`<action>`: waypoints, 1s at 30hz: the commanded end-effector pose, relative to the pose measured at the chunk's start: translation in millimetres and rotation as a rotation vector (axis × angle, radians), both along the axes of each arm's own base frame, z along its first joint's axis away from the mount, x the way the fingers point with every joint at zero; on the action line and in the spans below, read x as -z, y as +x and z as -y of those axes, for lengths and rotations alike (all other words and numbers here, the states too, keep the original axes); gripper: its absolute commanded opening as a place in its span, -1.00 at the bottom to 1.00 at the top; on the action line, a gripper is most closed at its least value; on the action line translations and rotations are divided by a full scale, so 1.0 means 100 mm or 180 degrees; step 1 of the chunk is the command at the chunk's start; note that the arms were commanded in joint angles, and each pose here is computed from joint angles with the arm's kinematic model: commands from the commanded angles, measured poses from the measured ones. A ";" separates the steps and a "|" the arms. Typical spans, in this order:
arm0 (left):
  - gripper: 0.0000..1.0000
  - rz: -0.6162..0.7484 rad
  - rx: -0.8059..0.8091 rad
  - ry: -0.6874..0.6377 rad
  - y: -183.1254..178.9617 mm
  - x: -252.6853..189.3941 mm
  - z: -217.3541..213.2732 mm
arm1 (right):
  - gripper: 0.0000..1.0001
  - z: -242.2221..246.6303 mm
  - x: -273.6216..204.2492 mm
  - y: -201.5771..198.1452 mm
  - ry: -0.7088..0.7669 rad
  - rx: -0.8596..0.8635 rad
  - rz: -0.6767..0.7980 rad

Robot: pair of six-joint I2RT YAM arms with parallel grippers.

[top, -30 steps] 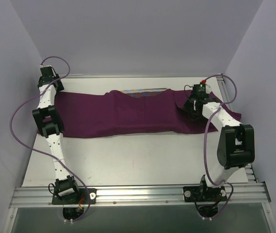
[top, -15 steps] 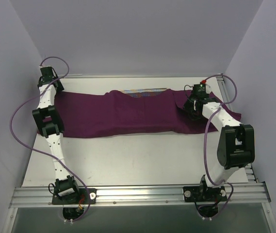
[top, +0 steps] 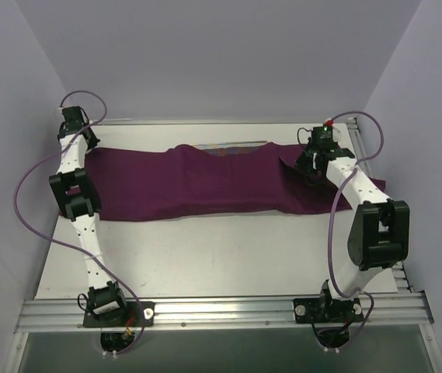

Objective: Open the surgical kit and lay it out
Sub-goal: Open the surgical kit at the center of the board.

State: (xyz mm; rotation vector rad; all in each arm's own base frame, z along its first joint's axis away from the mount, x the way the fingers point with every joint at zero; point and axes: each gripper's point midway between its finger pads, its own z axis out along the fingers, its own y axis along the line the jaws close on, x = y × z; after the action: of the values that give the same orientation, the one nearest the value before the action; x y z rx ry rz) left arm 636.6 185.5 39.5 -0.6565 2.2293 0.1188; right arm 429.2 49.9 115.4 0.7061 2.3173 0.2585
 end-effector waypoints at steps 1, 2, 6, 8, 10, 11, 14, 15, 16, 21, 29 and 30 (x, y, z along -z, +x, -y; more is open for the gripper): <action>-0.95 0.0476 -0.0180 -0.0139 -0.04 -0.96 -0.04 | -1.00 0.15 -0.33 0.09 -0.0029 0.0072 0.0069; -0.95 0.0482 -0.0194 -0.0186 -0.11 -1.10 0.00 | -1.00 0.19 -0.34 0.09 0.0001 0.0091 0.0023; -0.95 0.0557 -0.0151 -0.0396 -0.36 -1.56 0.21 | -1.00 0.51 -0.43 -0.11 -0.0064 0.0178 -0.0309; -0.95 0.0712 -0.0106 -0.0526 -0.54 -1.95 0.35 | -1.00 0.60 -0.52 -0.21 -0.0192 0.0194 -0.0395; -0.95 0.0578 -0.0140 -0.0705 -0.76 -1.87 0.48 | -1.00 0.62 -0.51 -0.44 -0.0244 0.0228 -0.0602; -0.95 0.0659 -0.0125 -0.0723 -0.93 -2.12 0.56 | -1.00 0.62 -0.51 -0.51 -0.0226 0.0237 -0.0650; -0.95 0.0486 -0.0223 -0.0778 -1.48 -2.18 0.68 | -1.00 0.52 -0.49 -0.91 -0.0096 0.0171 -0.0971; -0.95 0.0417 -0.0300 -0.0742 -1.66 -2.19 0.67 | -1.00 0.48 -0.56 -1.09 -0.0053 0.0154 -0.1024; -0.95 0.0233 -0.0396 -0.0784 -1.87 -2.01 0.67 | -1.00 0.48 -0.55 -1.19 -0.0022 0.0150 -0.1087; -0.95 0.0152 -0.0510 -0.0713 -2.91 -2.18 0.90 | -1.00 0.66 -0.60 -1.80 -0.0307 0.0269 -0.1456; -0.95 0.0136 -0.0947 -0.0738 -3.99 -1.80 1.19 | -1.00 0.77 -0.43 -2.14 -0.0677 0.0469 -0.1499; -0.96 0.0106 -0.0978 -0.0726 -4.07 -1.73 1.19 | -1.00 0.76 -0.44 -2.18 -0.0661 0.0461 -0.1449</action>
State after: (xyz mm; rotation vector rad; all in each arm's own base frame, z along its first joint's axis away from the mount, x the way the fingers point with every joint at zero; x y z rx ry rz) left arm 251.8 61.2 217.6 -1.0416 2.1612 -0.0569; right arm 235.1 -21.0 161.0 0.8817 2.6355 -0.1482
